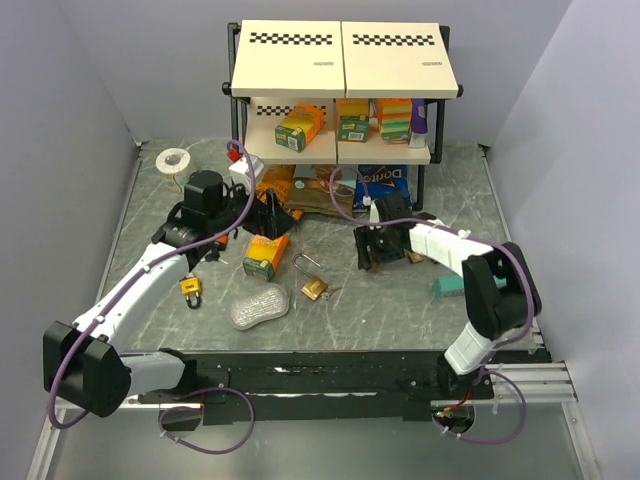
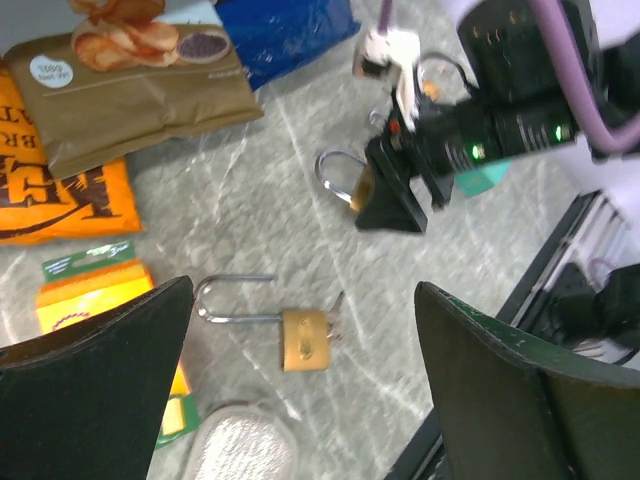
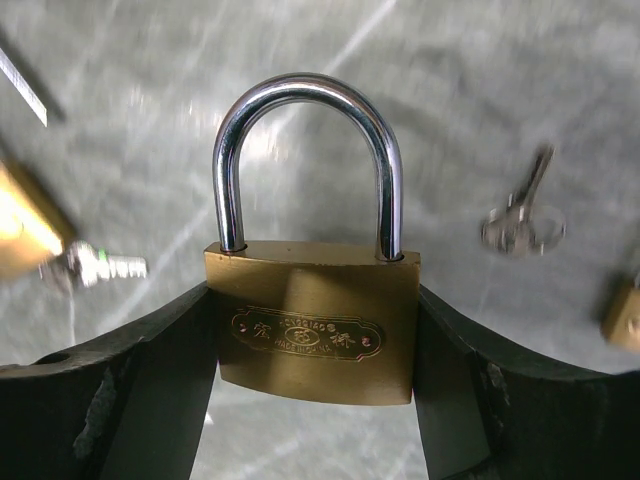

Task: Lock with the key
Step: Place the lock at the center of the board, then pick up the lock from the center of the board.

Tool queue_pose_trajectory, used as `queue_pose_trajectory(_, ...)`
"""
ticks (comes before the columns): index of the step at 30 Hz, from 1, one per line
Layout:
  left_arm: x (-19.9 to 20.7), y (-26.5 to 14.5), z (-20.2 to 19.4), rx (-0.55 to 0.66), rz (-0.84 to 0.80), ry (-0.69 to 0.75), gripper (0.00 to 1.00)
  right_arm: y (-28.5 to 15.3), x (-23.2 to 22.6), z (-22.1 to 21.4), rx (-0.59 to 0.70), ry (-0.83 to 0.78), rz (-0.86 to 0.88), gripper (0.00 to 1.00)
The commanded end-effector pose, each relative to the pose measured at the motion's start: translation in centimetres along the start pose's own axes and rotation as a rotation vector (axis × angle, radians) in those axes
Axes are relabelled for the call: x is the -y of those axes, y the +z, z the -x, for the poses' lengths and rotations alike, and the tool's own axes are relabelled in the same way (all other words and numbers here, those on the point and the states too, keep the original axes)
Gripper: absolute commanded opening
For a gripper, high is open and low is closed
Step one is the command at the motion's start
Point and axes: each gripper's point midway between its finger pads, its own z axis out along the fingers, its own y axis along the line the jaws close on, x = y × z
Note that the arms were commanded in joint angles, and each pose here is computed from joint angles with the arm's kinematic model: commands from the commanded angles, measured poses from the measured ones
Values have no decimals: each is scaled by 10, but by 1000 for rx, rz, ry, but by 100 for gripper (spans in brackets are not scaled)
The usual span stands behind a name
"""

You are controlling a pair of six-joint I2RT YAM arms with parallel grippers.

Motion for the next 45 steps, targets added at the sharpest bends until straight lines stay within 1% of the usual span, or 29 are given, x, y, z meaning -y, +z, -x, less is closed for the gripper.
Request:
queue_pose_trajectory(1, -2, -7, -8, -50, -7, 102, 96, 9, 5, 38, 75, 95, -32, 30)
queue_pose_trajectory(4, -2, -10, -23, -100, -40, 144, 96, 16, 8, 38, 59, 118, -46, 39)
queue_pose_trajectory(5, 3, -13, -28, -117, -71, 150, 96, 19, 8, 38, 54, 125, -52, 46)
queue_pose_trajectory(7, 7, -15, -31, -127, -96, 184, 96, 22, 11, 38, 43, 135, -65, 53)
queue_pose_trajectory(8, 10, -17, -34, -139, -119, 187, 96, 23, 12, 39, 44, 139, -68, 60)
queue_pose_trajectory(10, 12, -19, -39, -148, -142, 219, 96, 23, 12, 40, 44, 138, -71, 69)
queue_pose_trajectory(11, 12, -20, -41, -153, -157, 250, 96, 23, 12, 40, 45, 137, -68, 77)
queue_pose_trajectory(12, 14, -21, -48, -178, -183, 259, 96, 21, 10, 42, 53, 135, -61, 82)
queue_pose_trajectory(13, 13, -21, -53, -195, -205, 325, 96, 19, 8, 44, 58, 138, -53, 91)
queue_pose_trajectory(14, 10, -19, -61, -230, -226, 349, 96, 18, 7, 45, 60, 132, -48, 94)
queue_pose_trajectory(15, 13, -25, -72, -292, -265, 357, 96, 15, 6, 47, 66, 132, -44, 97)
queue_pose_trajectory(16, 9, -26, -77, -311, -302, 471, 96, 14, 6, 48, 69, 129, -40, 99)
queue_pose_trajectory(18, 6, -31, -97, -401, -364, 515, 96, 7, 2, 52, 87, 111, -28, 99)
queue_pose_trajectory(19, 4, -32, -101, -411, -411, 619, 96, 3, 0, 54, 96, 104, -19, 99)
queue_pose_trajectory(20, 3, -31, -108, -435, -445, 654, 96, -1, -4, 55, 101, 82, 8, 99)
queue_pose_trajectory(23, -1, -24, -122, -470, -520, 816, 96, -24, -16, 63, 163, 20, 69, 99)
queue_pose_trajectory(24, -3, -21, -128, -482, -539, 855, 96, -40, -22, 70, 210, -4, 87, 99)
queue_pose_trajectory(25, -8, -14, -133, -491, -559, 923, 96, -48, -24, 72, 230, -35, 99, 99)
queue_pose_trajectory(26, -5, -8, -138, -499, -582, 957, 96, -64, -29, 75, 270, -59, 116, 99)
queue_pose_trajectory(28, -5, 5, -146, -518, -616, 1006, 96, -80, -33, 75, 306, -108, 130, 99)
queue_pose_trajectory(29, 1, 13, -146, -510, -639, 1039, 96, -95, -35, 74, 345, -128, 135, 99)
queue_pose_trajectory(32, 7, 33, -158, -534, -694, 1083, 96, -126, -43, 69, 435, -216, 162, 99)
queue_pose_trajectory(34, 7, 44, -169, -564, -721, 1075, 97, -141, -46, 67, 484, -259, 165, 99)
queue_pose_trajectory(35, 12, 50, -169, -564, -740, 1082, 97, -155, -47, 66, 529, -279, 163, 99)
queue_pose_trajectory(37, 10, 58, -179, -583, -762, 1081, 97, -168, -50, 62, 573, -312, 164, 99)
queue_pose_trajectory(38, 11, 63, -181, -581, -766, 1096, 97, -182, -52, 61, 617, -326, 164, 99)
queue_pose_trajectory(41, 8, 72, -192, -605, -793, 1130, 98, -198, -52, 50, 656, -326, 162, 99)
queue_pose_trajectory(43, 5, 75, -204, -638, -822, 1141, 98, -204, -56, 40, 665, -357, 180, 99)
queue_pose_trajectory(45, -1, 78, -212, -670, -842, 1169, 99, -203, -56, 31, 645, -368, 189, 99)
